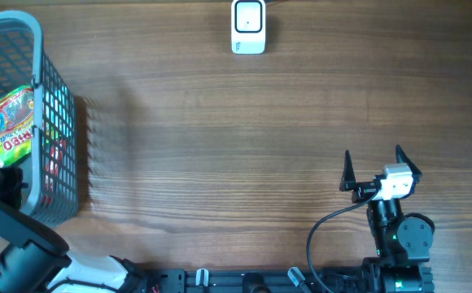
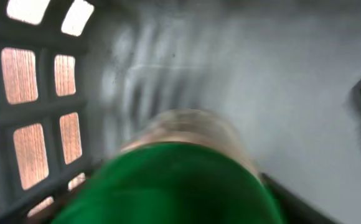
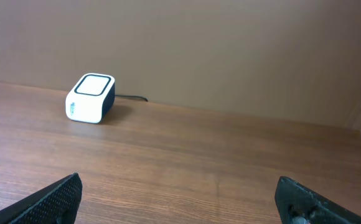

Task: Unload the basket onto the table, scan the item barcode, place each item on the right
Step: 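Grasp the green-capped bottle with the left gripper and lift it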

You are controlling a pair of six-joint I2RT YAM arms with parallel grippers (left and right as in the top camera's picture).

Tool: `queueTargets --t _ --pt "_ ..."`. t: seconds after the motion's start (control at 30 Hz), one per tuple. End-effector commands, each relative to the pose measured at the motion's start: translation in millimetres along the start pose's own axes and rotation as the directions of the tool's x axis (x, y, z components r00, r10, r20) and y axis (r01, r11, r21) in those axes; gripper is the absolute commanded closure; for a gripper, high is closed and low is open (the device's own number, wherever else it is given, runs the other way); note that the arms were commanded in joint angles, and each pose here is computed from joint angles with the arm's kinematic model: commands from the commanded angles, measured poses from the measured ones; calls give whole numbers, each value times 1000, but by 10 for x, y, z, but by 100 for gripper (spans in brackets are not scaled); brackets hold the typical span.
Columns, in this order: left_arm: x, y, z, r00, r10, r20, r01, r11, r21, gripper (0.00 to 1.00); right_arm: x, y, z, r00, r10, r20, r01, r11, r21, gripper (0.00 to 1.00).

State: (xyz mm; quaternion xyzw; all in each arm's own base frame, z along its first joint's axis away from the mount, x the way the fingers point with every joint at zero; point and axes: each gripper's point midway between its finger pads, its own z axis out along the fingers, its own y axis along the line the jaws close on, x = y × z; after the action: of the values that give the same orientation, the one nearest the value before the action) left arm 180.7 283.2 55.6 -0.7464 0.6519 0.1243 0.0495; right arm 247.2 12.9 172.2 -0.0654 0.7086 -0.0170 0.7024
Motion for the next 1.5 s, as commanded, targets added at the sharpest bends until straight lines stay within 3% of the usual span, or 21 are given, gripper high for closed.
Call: queueTargets --t 0.0,0.27,0.47,0.7,0.87,1.07,1.23,1.33,1.47 --pt "18 57 40 1000 -4 -5 4 1000 -20 43 -17 -6 -4 1000 12 8 -12 1000 2 0" --pt "-37 12 -58 1000 -3 2 3 1000 -10 42 -17 -6 -4 1000 12 8 -12 1000 2 0" --pt "-238 -236 -583 1000 7 21 -8 998 66 41 -17 -6 -4 1000 12 8 -12 1000 2 0" --pt "-295 -670 -1509 999 39 3 -38 957 288 40 -17 -6 -4 1000 11 8 -11 1000 2 0" --pt "-159 -1019 -2362 995 101 19 -97 850 519 40 -17 -6 -4 1000 11 8 -11 1000 2 0" --pt "324 -1293 -3473 965 203 166 -258 620 741 37 -17 -6 -4 1000 11 8 -11 1000 2 0" --pt "1140 -1339 -4000 899 357 254 -403 446 800 37 -17 -6 -4 1000 11 8 -11 1000 2 0" --pt "1672 -1326 -4048 837 471 278 -482 397 781 38 -15 -6 -4 1000 12 8 -12 1000 2 0" --pt "2170 -1283 -3969 757 564 332 -595 384 706 38 -15 -6 -4 1000 12 8 -12 1000 2 0"
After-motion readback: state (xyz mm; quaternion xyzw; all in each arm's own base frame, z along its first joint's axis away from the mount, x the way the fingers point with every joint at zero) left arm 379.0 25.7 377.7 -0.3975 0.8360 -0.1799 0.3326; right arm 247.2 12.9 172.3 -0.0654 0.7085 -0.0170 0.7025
